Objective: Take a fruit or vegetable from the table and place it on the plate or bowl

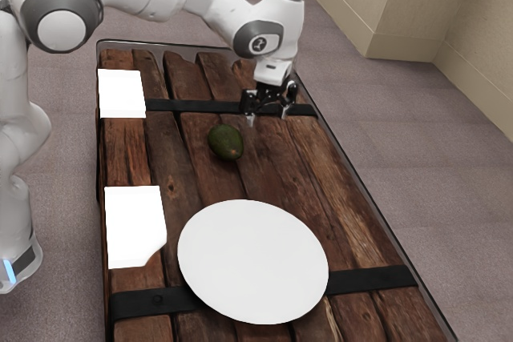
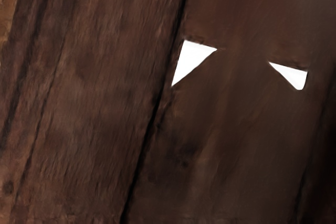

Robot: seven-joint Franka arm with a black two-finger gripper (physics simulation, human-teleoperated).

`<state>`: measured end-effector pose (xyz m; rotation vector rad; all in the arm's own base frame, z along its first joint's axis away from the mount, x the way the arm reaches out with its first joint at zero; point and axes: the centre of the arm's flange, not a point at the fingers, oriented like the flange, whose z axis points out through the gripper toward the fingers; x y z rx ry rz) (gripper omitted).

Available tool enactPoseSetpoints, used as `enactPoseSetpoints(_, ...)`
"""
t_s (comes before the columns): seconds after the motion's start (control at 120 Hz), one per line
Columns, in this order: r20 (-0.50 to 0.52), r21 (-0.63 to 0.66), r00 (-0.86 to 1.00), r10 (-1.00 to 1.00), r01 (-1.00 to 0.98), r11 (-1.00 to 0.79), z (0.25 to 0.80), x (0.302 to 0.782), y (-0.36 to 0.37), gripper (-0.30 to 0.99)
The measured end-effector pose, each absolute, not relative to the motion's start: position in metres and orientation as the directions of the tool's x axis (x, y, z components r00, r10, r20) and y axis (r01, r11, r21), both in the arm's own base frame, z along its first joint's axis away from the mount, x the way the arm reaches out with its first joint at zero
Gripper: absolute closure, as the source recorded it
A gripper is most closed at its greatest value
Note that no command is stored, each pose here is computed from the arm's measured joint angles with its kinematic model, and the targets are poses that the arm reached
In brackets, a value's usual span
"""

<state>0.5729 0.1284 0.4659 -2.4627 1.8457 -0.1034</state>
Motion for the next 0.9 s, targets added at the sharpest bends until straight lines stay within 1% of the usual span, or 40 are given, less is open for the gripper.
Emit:
enactPoseSetpoints(0.117,0.040,-0.085,0.285,-0.958,-0.954,-0.288,0.464,0.569,0.139,0.00)
enactPoseSetpoints(0.275,0.177,-0.102,0.200,-0.964,-0.970,-0.220,0.494,0.537,0.119,0.00)
enactPoseSetpoints(0.358,0.209,-0.087,0.197,-0.958,-0.972,-0.219,0.499,0.519,0.132,0.00)
enactPoseSetpoints(0.517,0.203,-0.064,0.170,-0.964,-0.980,-0.186,0.503,0.514,0.132,0.00)
enactPoseSetpoints(0.692,0.149,0.022,0.201,-0.968,-0.979,-0.200,0.470,0.519,0.135,0.00)
enactPoseSetpoints(0.9,0.123,0.071,0.211,-0.970,-0.976,-0.204,0.451,0.522,0.132,0.00)
